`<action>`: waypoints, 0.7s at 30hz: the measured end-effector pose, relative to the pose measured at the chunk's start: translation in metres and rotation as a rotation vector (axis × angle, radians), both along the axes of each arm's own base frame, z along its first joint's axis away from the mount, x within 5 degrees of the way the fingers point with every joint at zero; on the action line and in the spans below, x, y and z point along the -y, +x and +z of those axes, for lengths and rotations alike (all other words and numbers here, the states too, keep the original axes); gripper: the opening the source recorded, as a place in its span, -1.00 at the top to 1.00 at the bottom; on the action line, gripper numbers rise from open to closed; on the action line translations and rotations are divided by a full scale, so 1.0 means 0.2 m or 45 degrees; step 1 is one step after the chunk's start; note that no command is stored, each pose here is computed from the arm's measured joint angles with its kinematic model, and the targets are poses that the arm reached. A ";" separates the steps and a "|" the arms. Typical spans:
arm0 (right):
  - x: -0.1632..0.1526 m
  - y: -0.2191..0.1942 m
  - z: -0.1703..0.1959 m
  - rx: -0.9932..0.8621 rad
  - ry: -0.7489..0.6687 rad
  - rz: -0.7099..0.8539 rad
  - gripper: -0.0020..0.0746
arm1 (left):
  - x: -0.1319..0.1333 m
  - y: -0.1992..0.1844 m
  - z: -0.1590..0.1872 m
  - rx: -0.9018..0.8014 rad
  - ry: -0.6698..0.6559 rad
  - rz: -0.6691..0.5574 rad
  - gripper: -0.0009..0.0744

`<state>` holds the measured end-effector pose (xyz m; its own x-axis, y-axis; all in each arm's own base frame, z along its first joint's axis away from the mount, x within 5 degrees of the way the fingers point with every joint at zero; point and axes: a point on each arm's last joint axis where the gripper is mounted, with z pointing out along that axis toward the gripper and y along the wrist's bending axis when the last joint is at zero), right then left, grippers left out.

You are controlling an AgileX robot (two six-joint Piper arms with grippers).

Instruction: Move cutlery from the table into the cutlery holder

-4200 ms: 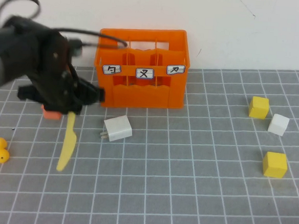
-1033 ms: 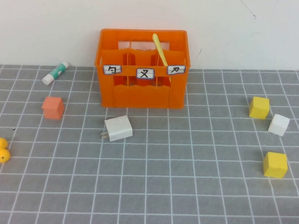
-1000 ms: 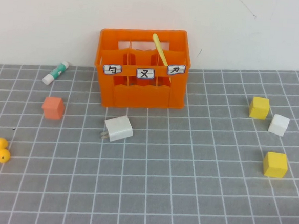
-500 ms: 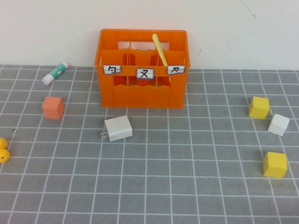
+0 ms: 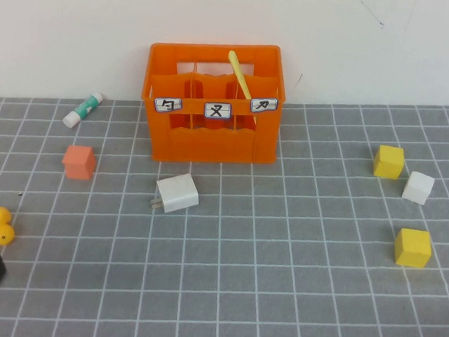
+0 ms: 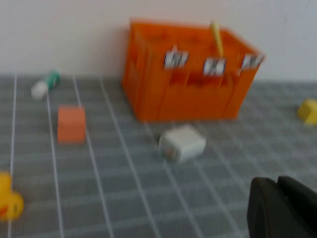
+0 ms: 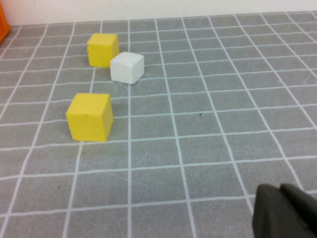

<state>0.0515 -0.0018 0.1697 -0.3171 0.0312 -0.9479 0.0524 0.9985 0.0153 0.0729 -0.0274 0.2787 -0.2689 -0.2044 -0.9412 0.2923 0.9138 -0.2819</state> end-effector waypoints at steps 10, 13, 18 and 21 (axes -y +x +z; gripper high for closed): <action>0.00 0.00 0.00 0.000 0.000 0.000 0.95 | 0.00 0.00 -0.33 -0.242 0.085 0.005 0.97; 0.00 0.00 0.00 0.000 0.000 0.000 0.95 | -0.01 -0.02 -0.38 -0.229 0.088 0.006 0.97; 0.00 0.00 0.00 0.000 0.000 0.000 0.95 | -0.05 -0.06 -0.44 -0.017 -0.019 0.118 0.98; 0.00 0.00 0.00 0.000 0.000 0.000 0.95 | -0.09 -0.08 -0.43 0.104 -0.117 0.241 0.98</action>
<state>0.0515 -0.0018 0.1697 -0.3171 0.0312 -0.9479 0.0524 0.9985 0.0153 0.0574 -0.0101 0.1929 -0.1415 -0.3300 -0.9333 0.1432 0.9261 -0.3491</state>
